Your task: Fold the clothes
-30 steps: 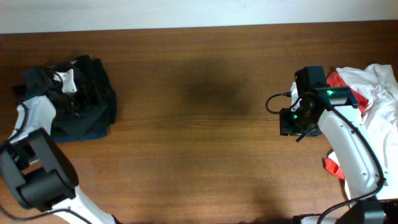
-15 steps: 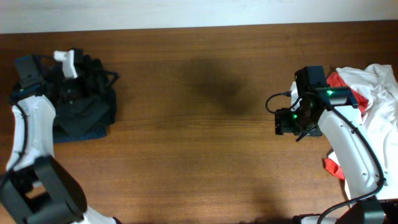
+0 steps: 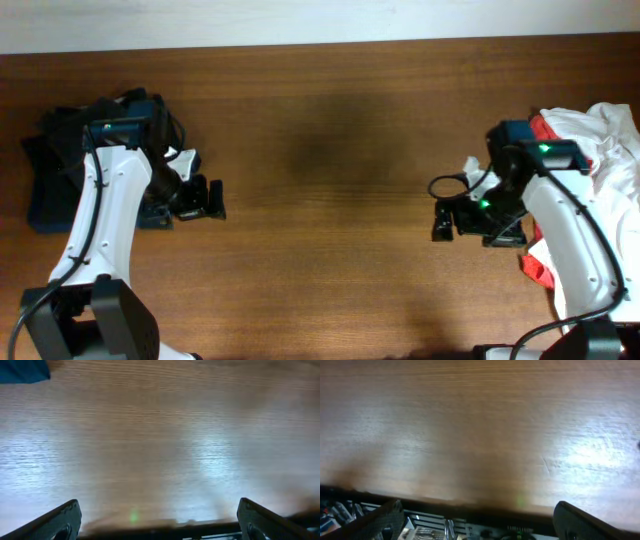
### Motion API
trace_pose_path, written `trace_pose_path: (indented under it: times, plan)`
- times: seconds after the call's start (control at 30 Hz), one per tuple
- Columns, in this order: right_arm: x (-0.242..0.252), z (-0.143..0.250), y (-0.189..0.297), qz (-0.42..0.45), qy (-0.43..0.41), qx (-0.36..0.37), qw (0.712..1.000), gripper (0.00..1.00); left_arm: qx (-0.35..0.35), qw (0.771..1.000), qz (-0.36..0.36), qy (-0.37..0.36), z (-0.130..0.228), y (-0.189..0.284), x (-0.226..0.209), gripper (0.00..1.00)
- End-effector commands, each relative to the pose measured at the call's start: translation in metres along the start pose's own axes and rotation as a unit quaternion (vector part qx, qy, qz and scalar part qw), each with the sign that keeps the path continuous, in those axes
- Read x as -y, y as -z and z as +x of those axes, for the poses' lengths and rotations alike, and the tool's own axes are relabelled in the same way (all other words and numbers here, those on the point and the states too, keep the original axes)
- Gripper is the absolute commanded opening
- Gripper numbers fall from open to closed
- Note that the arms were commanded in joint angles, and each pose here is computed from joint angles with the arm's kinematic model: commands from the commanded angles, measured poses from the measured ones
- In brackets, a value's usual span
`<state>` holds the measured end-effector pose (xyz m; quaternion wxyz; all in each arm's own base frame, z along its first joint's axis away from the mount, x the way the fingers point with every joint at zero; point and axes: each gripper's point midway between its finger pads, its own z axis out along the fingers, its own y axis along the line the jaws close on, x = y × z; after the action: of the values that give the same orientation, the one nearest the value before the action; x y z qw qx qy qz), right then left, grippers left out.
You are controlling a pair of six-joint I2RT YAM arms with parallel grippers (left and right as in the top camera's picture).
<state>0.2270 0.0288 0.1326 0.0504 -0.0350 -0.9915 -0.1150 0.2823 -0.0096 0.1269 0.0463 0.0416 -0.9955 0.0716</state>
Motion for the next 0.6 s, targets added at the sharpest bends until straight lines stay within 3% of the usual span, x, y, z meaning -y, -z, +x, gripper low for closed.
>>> trace_pose_path:
  times: [0.0, 0.13, 0.23, 0.43, 0.57]
  plan:
    - [0.007, -0.001, 0.035, 0.002, 0.001, 0.089, 0.996, 0.99, 0.066, 0.998, -0.015, 0.002, 0.018, 0.022, -0.003, 0.99]
    - [0.003, 0.006, 0.095, 0.011, 0.022, 0.272, 0.962, 0.99, 0.242, 0.97, -0.009, -0.02, 0.05, 0.056, 0.001, 0.99]
    - [-0.002, 0.031, 0.127, 0.028, 0.047, 0.399, 0.915, 0.99, 0.391, 0.92, -0.019, -0.032, 0.084, 0.084, -0.002, 0.99]
    - [0.0, 0.063, 0.135, 0.048, 0.052, 0.46, 0.885, 0.99, 0.531, 0.846, -0.014, -0.046, 0.116, 0.127, 0.002, 0.99]
    - [0.0, 0.064, 0.135, 0.049, 0.053, 0.462, 0.884, 0.99, 0.542, 0.839, -0.013, -0.048, 0.121, 0.13, 0.002, 0.99]
